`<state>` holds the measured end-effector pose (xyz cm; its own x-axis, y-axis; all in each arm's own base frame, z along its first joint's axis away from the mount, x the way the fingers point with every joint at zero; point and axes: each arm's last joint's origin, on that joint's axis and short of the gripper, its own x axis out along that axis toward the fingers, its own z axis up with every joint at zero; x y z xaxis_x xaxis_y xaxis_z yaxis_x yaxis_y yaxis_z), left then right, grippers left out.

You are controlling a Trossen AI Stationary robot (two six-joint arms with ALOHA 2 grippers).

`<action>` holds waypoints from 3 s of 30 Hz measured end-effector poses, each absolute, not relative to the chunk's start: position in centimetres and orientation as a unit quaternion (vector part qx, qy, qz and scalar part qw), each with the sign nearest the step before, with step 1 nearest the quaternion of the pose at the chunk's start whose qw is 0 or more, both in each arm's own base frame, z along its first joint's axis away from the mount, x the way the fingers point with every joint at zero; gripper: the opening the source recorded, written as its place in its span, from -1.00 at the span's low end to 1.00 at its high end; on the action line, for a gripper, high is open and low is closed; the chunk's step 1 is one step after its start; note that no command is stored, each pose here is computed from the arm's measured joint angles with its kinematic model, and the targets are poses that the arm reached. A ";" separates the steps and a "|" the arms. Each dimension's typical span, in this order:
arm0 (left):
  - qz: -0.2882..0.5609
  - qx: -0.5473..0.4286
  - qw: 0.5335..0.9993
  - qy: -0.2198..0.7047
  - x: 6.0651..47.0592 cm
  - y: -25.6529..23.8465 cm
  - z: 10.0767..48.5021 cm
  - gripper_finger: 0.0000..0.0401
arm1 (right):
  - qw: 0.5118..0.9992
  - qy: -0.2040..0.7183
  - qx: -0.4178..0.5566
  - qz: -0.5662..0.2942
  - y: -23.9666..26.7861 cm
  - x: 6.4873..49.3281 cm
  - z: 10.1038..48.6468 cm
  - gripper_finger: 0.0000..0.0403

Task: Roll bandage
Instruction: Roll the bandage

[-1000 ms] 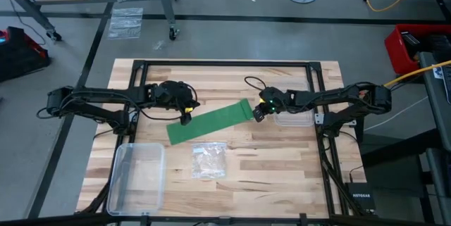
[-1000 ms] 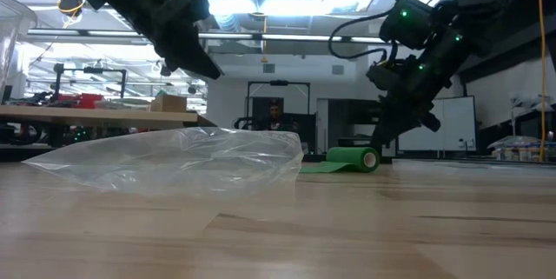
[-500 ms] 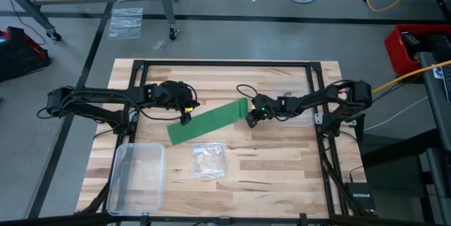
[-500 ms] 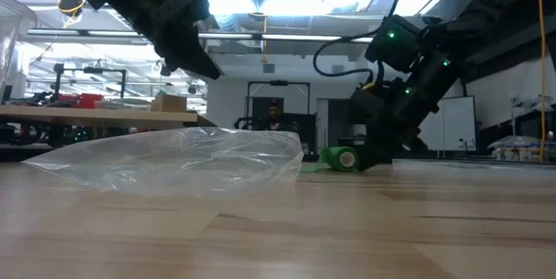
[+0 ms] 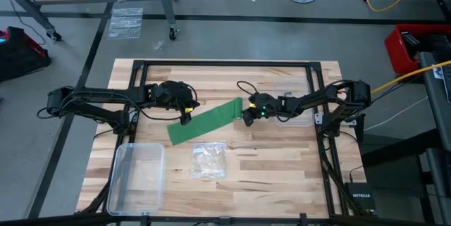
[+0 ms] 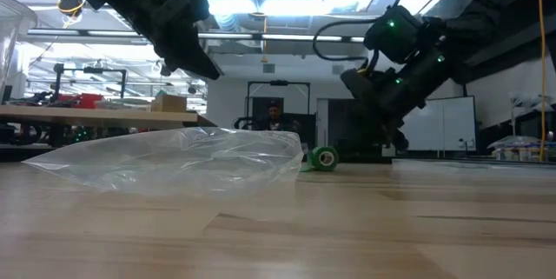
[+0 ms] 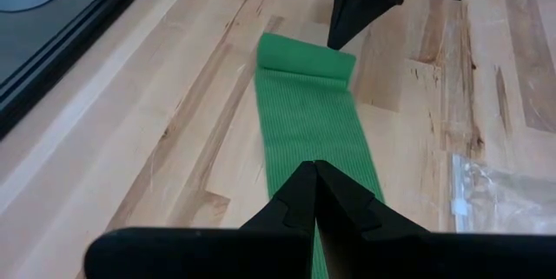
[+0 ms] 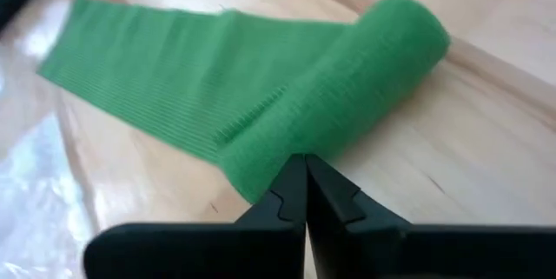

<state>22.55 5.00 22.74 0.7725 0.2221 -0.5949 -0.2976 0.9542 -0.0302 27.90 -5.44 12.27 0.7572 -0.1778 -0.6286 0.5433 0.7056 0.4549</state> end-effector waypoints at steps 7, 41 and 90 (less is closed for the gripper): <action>0.135 -0.062 0.940 0.308 22.6 5.0 22.7 -0.99 | 0.902 0.237 0.322 -0.164 -5.4 28.4 13.6 -1.00; 0.040 -0.106 0.901 0.419 31.8 6.1 15.5 -1.00 | 0.871 0.295 0.305 -0.247 -7.9 25.2 15.2 -1.00; 0.152 -0.180 0.814 0.530 30.7 7.5 11.9 -0.99 | 0.863 0.308 0.291 -0.276 -5.5 27.7 10.4 -1.00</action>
<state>30.66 7.49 11.89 0.3907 0.0566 -0.9188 -0.4395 0.8885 -0.1321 27.70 -5.46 10.37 0.6577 -0.2962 -0.6926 0.6551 0.6788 0.3317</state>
